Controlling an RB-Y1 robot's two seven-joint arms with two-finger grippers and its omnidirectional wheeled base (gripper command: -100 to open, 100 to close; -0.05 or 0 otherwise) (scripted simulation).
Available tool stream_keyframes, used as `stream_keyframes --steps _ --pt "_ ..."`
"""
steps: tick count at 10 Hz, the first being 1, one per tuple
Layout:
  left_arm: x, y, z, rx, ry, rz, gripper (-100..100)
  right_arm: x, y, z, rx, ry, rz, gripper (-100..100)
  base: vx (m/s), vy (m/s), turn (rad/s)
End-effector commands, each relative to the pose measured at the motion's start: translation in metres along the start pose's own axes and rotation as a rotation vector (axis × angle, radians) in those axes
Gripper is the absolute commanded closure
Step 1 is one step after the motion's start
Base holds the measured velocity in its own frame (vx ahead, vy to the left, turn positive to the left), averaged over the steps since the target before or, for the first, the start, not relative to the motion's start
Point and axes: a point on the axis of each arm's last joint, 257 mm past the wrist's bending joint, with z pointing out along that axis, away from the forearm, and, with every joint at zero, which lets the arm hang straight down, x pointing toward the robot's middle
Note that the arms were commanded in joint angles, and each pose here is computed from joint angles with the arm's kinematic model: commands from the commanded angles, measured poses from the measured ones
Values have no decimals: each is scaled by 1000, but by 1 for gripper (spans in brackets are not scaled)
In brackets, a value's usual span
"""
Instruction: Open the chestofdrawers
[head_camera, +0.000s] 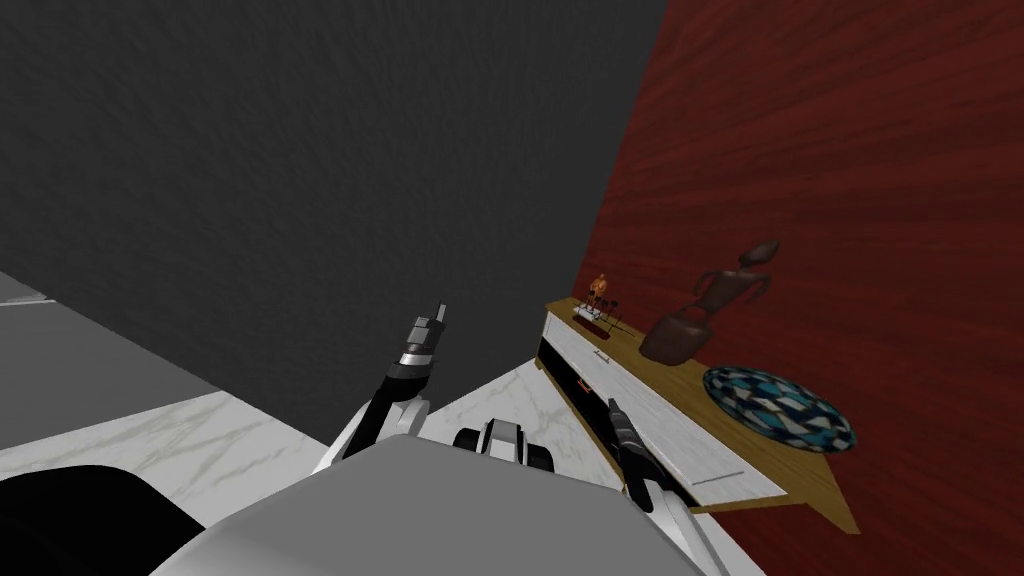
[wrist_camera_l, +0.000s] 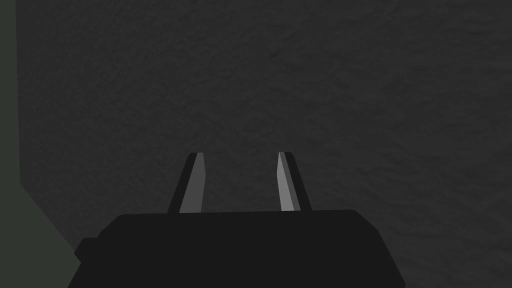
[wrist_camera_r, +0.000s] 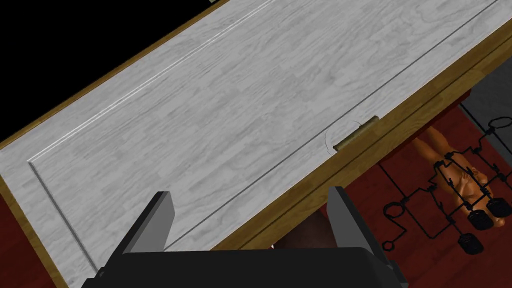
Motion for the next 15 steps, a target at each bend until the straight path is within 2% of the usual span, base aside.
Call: stream_keyframes --steps 1,2,3,4,7,8,9,10,11,12,13,14,15 --pt "0 0 0 0 0 0 0 -2 -53 1 141 -24 -84 -100 56 -4 307" --pt "0 0 0 0 0 0 0 -1 -67 0 180 -28 -108 -100 50 -14 162" --pt "0 0 0 0 0 0 0 -2 -69 0 188 -29 -108 -100 23 -8 -52" --pt "0 0 0 0 0 0 0 -6 -93 -1 255 -46 -158 -100 32 -1 235" --pt "0 0 0 0 0 0 0 -11 -138 -10 382 -65 -231 -100 50 -9 225" --pt "0 0 0 0 0 0 0 -11 -141 -11 393 -68 -237 -100 23 -13 -35" --pt "0 0 0 0 0 0 0 -17 -163 -16 462 -85 -279 -100 39 -12 299" --pt "0 0 0 0 0 0 0 -18 -173 -20 490 -89 -301 -100 42 -21 159" --pt "0 0 0 0 0 0 0 -21 -192 -26 544 -96 -337 -100 53 -20 305" --pt "0 0 0 0 0 0 0 -25 -201 -31 578 -109 -364 -100 45 -23 148" --pt "0 0 0 0 0 0 0 -26 -202 -32 586 -112 -364 -100 18 -10 -37" --pt "0 0 0 0 0 0 0 -31 -223 -41 648 -123 -426 -100 32 -8 247" --pt "0 0 0 0 0 0 0 -34 -228 -45 672 -133 -427 -100 35 -15 211"
